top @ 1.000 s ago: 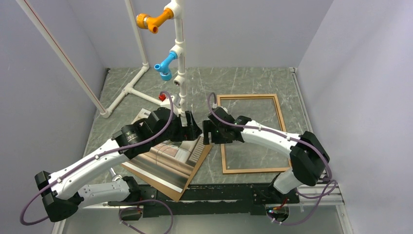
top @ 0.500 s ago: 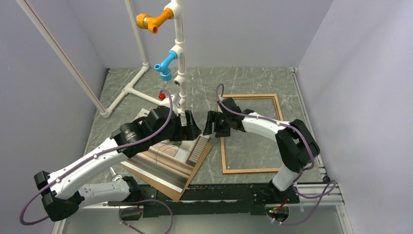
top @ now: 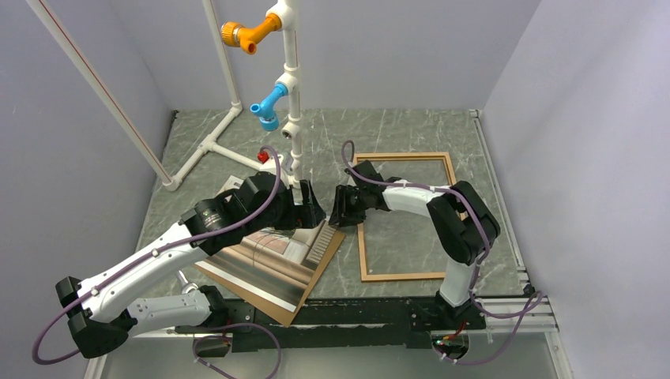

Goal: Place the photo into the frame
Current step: Pick up the photo at the center of the board.

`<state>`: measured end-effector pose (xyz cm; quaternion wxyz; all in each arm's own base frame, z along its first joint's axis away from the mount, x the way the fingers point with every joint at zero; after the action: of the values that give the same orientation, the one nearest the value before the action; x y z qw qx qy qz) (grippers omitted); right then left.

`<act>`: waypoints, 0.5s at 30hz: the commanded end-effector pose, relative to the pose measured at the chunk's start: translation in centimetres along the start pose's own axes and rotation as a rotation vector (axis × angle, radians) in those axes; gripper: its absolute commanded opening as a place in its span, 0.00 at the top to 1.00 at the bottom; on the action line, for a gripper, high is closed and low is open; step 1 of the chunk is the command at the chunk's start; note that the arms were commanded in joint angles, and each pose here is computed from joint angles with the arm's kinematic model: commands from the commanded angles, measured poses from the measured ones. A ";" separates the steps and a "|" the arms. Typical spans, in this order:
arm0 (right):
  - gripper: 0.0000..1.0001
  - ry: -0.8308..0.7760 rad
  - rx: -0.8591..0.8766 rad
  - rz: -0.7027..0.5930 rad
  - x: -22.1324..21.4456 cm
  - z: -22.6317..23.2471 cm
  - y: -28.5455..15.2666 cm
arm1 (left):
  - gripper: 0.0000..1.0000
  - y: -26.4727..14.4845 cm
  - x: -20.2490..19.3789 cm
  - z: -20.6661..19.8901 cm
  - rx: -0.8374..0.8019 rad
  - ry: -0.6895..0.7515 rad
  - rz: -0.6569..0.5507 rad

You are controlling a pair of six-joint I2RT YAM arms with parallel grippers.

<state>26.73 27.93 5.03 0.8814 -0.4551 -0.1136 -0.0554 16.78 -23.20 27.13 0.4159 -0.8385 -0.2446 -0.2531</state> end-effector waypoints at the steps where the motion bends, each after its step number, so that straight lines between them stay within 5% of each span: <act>1: 0.60 -0.007 0.039 -0.027 1.1 0.5 0.8 | 0.01 -0.9 1.3 -1.0 -0.033 -0.003 -0.035; 7: 0.99 0.009 0.019 -0.044 1.5 -0.1 0.5 | 0.01 -0.9 1.3 -0.9 -0.026 -0.001 -0.035; 15: 1.00 -0.036 0.033 -0.122 2.3 1.8 -3.5 | 0.01 -0.2 1.0 -0.5 0.004 0.003 -0.021</act>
<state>27.39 27.71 5.10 0.8819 -0.4528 -0.1129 -0.0675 16.77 -23.14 26.96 0.4200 -0.8373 -0.2430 -0.2519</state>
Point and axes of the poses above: each gripper's point midway between its finger pads, its own y axis out along the fingers, its own z axis along the line the jaws close on, x = y × z, the point moved 3 cm from there along -y, back along the fingers, and after that the axes turned 1 degree about -y, right-handed, at the moved point
